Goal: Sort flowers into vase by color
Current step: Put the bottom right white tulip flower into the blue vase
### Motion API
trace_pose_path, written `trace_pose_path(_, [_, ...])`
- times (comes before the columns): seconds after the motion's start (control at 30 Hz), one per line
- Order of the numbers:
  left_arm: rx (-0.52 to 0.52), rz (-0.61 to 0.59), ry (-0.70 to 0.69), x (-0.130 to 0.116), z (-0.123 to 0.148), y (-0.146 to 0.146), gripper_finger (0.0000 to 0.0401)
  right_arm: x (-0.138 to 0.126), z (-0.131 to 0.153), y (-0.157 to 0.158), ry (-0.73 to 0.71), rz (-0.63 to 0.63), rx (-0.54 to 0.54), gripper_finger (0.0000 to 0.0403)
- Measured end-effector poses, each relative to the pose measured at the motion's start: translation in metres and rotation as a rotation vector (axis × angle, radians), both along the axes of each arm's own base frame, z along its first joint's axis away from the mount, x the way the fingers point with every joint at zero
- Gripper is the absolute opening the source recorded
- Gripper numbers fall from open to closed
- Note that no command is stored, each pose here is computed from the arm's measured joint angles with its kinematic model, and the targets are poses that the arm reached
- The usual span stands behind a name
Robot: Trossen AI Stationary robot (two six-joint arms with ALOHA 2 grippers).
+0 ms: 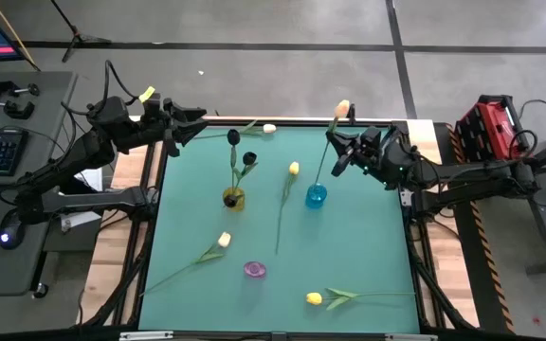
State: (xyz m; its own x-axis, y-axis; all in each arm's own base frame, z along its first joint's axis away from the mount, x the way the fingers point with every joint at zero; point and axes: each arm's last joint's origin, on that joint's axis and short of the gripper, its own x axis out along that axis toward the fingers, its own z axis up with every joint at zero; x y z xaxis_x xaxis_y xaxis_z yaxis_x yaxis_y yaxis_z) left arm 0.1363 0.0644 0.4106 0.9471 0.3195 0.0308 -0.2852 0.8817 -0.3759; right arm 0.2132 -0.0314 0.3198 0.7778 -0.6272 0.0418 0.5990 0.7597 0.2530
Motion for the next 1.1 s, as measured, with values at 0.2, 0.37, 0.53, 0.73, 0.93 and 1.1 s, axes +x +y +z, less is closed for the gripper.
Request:
trace_pose_path(0.2, [0.000, 0.000, 0.000, 0.000, 0.000, 0.000, 0.0235, -0.007, 0.002, 0.000, 0.019, 0.005, 0.002, 0.0000])
trace_pose_path(0.37, [0.000, 0.000, 0.000, 0.000, 0.000, 0.000, 0.0235, -0.006, -0.004, 0.000, 0.040, 0.007, 0.047, 0.0000])
trace_pose_path(0.53, [0.000, 0.000, 0.000, 0.000, 0.000, 0.000, 0.0235, 0.003, -0.013, -0.001, 0.078, 0.007, 0.058, 0.0000])
trace_pose_path(0.73, [0.000, 0.000, 0.000, 0.000, 0.000, 0.000, 0.0235, 0.016, -0.026, -0.002, 0.144, 0.014, 0.064, 0.0000])
trace_pose_path(0.93, [0.000, 0.000, 0.000, 0.000, 0.000, 0.000, 0.0235, 0.016, -0.024, 0.001, 0.202, 0.122, 0.100, 0.0024])
trace_pose_path(1.1, [0.000, 0.000, 0.000, 0.000, 0.000, 0.000, 0.0235, 0.011, -0.020, 0.005, 0.399, 0.161, 0.200, 0.0130])
